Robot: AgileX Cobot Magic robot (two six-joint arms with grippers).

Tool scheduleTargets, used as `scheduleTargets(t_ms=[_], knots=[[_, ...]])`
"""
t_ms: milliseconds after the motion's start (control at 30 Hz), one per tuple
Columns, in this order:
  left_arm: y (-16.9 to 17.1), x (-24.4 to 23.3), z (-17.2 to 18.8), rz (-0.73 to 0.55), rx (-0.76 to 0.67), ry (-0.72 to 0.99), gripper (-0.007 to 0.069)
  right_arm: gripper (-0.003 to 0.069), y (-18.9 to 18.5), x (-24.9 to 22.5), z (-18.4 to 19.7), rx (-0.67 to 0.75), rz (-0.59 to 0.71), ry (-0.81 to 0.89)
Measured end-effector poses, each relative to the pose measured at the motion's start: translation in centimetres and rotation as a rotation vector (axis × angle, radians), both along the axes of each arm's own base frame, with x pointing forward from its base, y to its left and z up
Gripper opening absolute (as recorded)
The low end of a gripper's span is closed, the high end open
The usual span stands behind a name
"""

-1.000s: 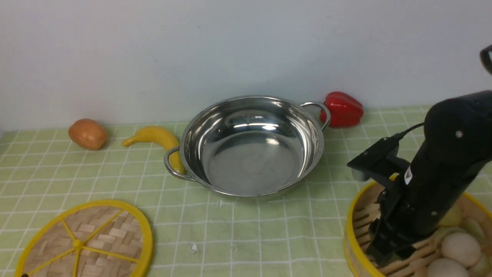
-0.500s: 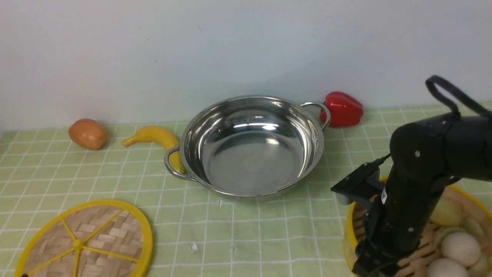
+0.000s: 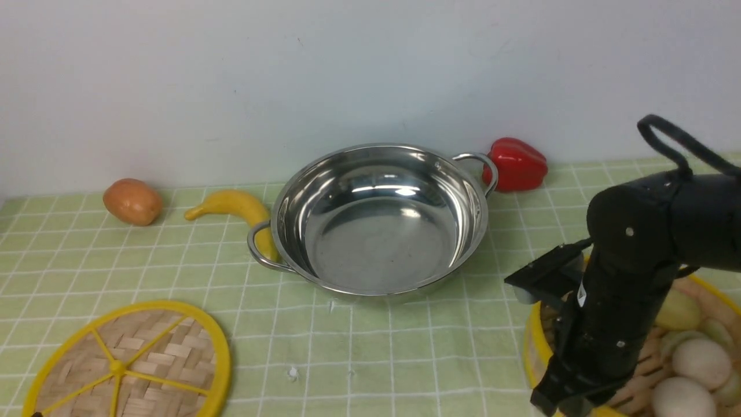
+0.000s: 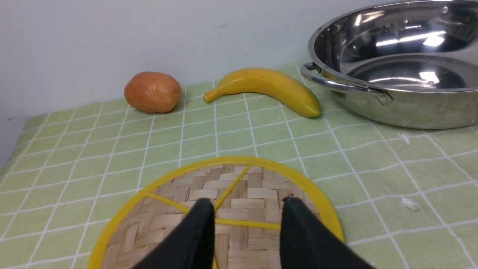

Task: Place the steamer in the pot on the green tablecloth, and put the lid on the steamer.
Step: 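Reach for and grasp the rim of the bamboo steamer holding the buns with the right gripper, then place the bamboo steamer basket of food into the steel pot with the right gripper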

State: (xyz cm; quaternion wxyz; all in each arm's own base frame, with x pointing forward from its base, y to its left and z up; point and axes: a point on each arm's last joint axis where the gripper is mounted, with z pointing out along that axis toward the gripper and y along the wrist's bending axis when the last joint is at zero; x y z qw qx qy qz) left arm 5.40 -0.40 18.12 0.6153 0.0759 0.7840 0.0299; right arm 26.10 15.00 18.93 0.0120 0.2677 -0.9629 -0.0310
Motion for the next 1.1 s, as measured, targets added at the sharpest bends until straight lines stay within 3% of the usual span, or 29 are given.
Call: scheduleTargets(t_ms=[200,333,433,600,800,1100], knots=[[0.0,0.0,0.0,0.0,0.0,0.0,0.0243,0.0057,-1.5,-0.3,4.7,-0.046,0.06,-0.19],[0.0,0.0,0.0,0.0,0.0,0.0,0.0243,0.0057,-0.8,0.3,7.4,-0.005,0.149,-0.273],[0.0,0.0,0.0,0.0,0.0,0.0,0.0243,0.0057,2.4,1.2,10.0,0.045,0.356,-0.35],[0.0,0.0,0.0,0.0,0.0,0.0,0.0243,0.0057,7.5,2.6,11.3,0.07,0.584,-0.43],[0.0,0.0,0.0,0.0,0.0,0.0,0.0243,0.0057,13.4,5.1,9.8,0.037,0.764,-0.462],[0.0,0.0,0.0,0.0,0.0,0.0,0.0243,0.0057,17.2,9.2,3.6,-0.053,0.847,-0.431]])
